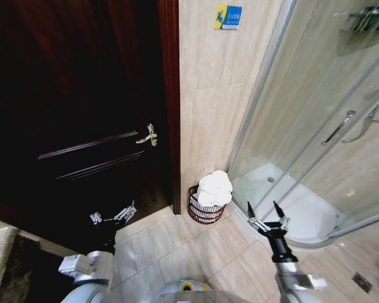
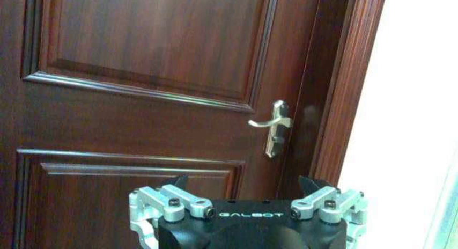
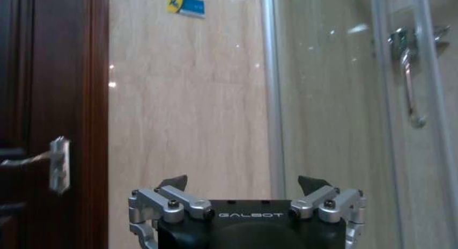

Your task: Discard the used towel into the hamper.

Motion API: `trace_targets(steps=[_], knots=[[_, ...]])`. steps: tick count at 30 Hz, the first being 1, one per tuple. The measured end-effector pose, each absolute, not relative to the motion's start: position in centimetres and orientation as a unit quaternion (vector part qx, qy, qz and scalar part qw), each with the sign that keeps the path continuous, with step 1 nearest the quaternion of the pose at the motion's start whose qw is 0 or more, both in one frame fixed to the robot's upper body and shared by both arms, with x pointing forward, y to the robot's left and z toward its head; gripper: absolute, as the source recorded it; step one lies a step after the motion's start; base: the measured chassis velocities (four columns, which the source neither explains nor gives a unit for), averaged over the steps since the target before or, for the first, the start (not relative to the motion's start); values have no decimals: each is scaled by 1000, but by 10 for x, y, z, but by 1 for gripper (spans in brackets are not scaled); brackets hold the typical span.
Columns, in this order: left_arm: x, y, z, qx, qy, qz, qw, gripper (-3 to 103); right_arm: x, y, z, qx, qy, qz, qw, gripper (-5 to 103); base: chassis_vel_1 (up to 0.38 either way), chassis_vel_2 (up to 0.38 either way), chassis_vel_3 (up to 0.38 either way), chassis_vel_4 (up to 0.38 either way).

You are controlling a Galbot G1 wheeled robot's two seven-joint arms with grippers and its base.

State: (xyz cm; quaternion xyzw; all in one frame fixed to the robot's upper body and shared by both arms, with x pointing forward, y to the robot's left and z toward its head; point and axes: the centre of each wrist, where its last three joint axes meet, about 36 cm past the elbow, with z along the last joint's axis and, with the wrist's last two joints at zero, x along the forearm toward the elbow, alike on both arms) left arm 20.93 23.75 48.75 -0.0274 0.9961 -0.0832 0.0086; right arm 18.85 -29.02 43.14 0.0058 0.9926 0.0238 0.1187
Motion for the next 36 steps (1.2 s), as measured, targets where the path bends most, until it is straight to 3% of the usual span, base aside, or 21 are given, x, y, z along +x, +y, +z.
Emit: trace_targets(steps=[7,36], knots=[[209,238,487,-27,996,-83,9,100,184,-297,463,14,993,21,118,100,0,0,0,0],[209,237,487,-27,996,-83,9,100,185,-297,462,14,993,22,118,100,0,0,0,0]])
